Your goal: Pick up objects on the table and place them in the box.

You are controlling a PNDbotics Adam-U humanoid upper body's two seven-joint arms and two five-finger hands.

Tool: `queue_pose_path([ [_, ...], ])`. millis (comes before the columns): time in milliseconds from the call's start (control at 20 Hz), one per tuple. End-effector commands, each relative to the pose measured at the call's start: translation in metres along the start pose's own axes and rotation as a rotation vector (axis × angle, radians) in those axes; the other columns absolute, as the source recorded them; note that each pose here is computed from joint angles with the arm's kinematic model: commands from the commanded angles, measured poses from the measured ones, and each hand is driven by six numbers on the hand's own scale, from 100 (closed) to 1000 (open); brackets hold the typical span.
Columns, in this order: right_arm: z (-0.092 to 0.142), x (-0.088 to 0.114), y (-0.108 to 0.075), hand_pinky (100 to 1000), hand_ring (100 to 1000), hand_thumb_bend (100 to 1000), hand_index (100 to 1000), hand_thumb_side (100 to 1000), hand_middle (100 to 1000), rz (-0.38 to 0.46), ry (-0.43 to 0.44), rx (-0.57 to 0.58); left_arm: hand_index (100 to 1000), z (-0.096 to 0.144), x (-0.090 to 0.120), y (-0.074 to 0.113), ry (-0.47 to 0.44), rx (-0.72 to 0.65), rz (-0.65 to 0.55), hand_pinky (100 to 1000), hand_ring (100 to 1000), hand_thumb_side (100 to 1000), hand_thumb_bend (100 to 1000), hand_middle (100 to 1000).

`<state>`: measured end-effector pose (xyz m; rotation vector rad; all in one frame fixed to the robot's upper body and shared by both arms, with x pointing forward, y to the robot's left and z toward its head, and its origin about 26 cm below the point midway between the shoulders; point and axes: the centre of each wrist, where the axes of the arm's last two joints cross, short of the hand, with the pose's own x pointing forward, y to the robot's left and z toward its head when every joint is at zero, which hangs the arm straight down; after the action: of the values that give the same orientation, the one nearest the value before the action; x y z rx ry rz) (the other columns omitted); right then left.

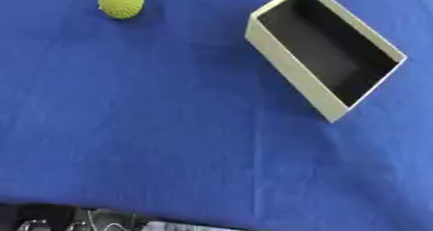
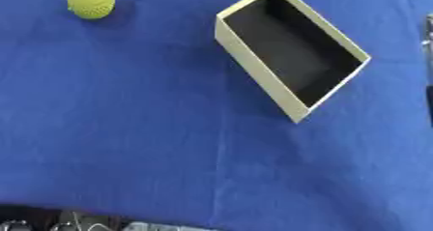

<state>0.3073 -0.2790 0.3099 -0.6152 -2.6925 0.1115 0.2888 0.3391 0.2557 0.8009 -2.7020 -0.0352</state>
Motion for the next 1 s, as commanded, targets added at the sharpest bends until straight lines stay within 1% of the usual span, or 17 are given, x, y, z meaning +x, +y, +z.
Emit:
queue_pose_path([
  [50, -0.0067, 0.0078, -0.0055, 812, 816, 132, 866, 940, 810, 0.023, -0.04, -0.004, 924, -0.0069, 0.0045, 0.0048, -0.039, -0.005, -0.013, 862, 903, 500, 711, 914],
  [850, -0.0067, 0.0076, -0.0063, 812, 812, 134, 867, 940, 812, 0.029, -0.044, -0.001, 924, -0.0078, 0.0048, 0.0051, -0.05, -0.012, -0.011, 861, 904, 496, 714, 914],
  [900, -0.0068, 0.0077, -0.0062, 811, 812, 136, 866, 939, 811, 0.029, -0.044, -0.001, 924, -0.008, 0.0048, 0.0051, -0.05, -0.013, -0.011, 861, 904, 496, 714, 913],
  [950, -0.0069, 0.0078, -0.0062, 811, 812, 170, 866, 938, 811, 0.029, -0.043, -0.002, 924, -0.0082, 0.0049, 0.005, -0.051, -0.013, -0.011, 860, 904, 495, 715, 912],
  [1000, -0.0069, 0.0078, -0.0061, 811, 812, 169, 866, 938, 812, 0.029, -0.043, -0.002, 924, -0.0083, 0.0049, 0.005, -0.051, -0.013, -0.011, 860, 904, 495, 715, 912],
])
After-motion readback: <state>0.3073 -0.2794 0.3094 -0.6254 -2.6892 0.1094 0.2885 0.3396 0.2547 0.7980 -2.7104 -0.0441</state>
